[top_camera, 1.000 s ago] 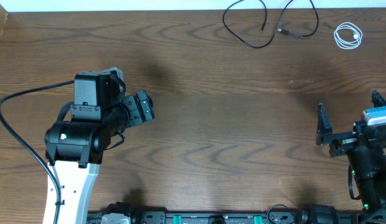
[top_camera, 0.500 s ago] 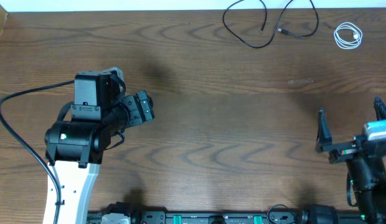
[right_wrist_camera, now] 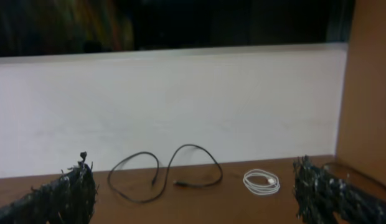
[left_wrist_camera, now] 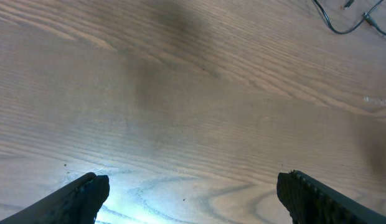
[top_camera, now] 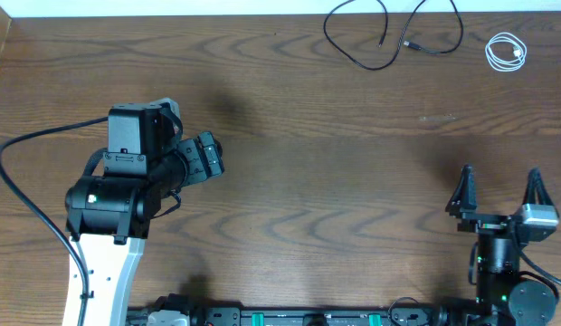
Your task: Untangle cables
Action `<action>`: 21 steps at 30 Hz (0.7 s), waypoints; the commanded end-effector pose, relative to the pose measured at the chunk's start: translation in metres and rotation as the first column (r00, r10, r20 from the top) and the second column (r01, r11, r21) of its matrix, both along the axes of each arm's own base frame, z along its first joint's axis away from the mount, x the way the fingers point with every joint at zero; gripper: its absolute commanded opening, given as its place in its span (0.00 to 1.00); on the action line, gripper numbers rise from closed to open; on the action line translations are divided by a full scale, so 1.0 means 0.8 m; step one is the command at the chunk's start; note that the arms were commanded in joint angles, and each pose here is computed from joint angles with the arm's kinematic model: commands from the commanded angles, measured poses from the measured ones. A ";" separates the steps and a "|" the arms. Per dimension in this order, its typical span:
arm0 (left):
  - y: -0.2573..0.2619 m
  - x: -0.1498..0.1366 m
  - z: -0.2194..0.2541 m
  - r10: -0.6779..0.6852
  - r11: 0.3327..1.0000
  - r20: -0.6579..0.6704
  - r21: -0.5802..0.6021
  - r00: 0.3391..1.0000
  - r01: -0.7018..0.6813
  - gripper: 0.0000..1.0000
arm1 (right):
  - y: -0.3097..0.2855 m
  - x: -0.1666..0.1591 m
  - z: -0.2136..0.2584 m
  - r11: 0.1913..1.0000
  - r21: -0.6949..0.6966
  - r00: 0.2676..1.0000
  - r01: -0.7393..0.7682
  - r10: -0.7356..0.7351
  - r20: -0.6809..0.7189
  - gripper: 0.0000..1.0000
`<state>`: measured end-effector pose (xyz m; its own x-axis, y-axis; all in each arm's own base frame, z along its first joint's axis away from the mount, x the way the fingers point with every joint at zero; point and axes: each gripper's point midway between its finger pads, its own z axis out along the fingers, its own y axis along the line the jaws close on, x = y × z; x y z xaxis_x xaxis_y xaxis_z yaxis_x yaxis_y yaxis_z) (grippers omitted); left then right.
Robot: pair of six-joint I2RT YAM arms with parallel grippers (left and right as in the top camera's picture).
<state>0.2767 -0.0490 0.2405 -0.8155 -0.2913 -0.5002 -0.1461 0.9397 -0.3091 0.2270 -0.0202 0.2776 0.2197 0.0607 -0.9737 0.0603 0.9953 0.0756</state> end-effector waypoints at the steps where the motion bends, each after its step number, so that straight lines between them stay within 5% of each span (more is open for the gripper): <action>1: 0.002 0.001 0.004 0.001 1.000 0.009 0.008 1.000 -0.001 0.92 | -0.010 0.004 -0.027 0.998 0.042 0.999 0.038 -0.038 -0.009 0.99; 21: 0.003 0.001 0.004 0.001 1.000 0.009 0.009 1.000 -0.001 0.92 | -0.013 0.022 -0.152 0.990 -0.138 0.951 0.041 -0.081 -0.297 0.99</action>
